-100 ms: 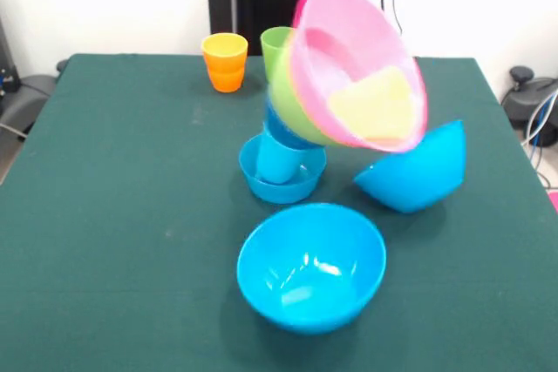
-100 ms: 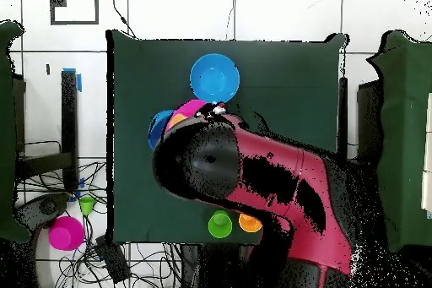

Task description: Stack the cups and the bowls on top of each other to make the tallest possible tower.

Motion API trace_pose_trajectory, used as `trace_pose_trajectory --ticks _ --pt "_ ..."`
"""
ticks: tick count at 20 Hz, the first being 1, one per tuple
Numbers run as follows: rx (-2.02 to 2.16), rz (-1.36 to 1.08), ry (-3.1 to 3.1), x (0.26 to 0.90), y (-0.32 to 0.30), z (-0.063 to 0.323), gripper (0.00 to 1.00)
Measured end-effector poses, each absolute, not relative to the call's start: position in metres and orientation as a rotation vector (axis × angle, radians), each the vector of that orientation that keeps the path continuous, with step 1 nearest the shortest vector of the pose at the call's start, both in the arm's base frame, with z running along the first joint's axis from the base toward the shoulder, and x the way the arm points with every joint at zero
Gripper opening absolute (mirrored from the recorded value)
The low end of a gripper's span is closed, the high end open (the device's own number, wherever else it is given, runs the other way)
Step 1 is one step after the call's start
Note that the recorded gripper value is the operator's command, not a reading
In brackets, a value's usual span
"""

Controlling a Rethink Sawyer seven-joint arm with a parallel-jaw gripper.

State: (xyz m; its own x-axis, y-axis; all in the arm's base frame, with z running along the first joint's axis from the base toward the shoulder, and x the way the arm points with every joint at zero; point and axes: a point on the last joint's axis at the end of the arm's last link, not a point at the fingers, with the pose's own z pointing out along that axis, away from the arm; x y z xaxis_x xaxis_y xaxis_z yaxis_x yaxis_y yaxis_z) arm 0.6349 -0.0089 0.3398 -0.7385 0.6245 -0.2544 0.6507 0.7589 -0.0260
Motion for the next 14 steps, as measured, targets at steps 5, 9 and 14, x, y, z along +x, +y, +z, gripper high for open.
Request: trace_pose_trajectory --ticks 5,9,14 --pt "0.999 -0.164 2.728 0.635 -0.007 0.339 1.00" --pt "0.988 -0.163 2.731 0.635 -0.002 0.339 1.00" --pt "0.936 -0.166 2.756 0.636 0.021 0.334 1.00"
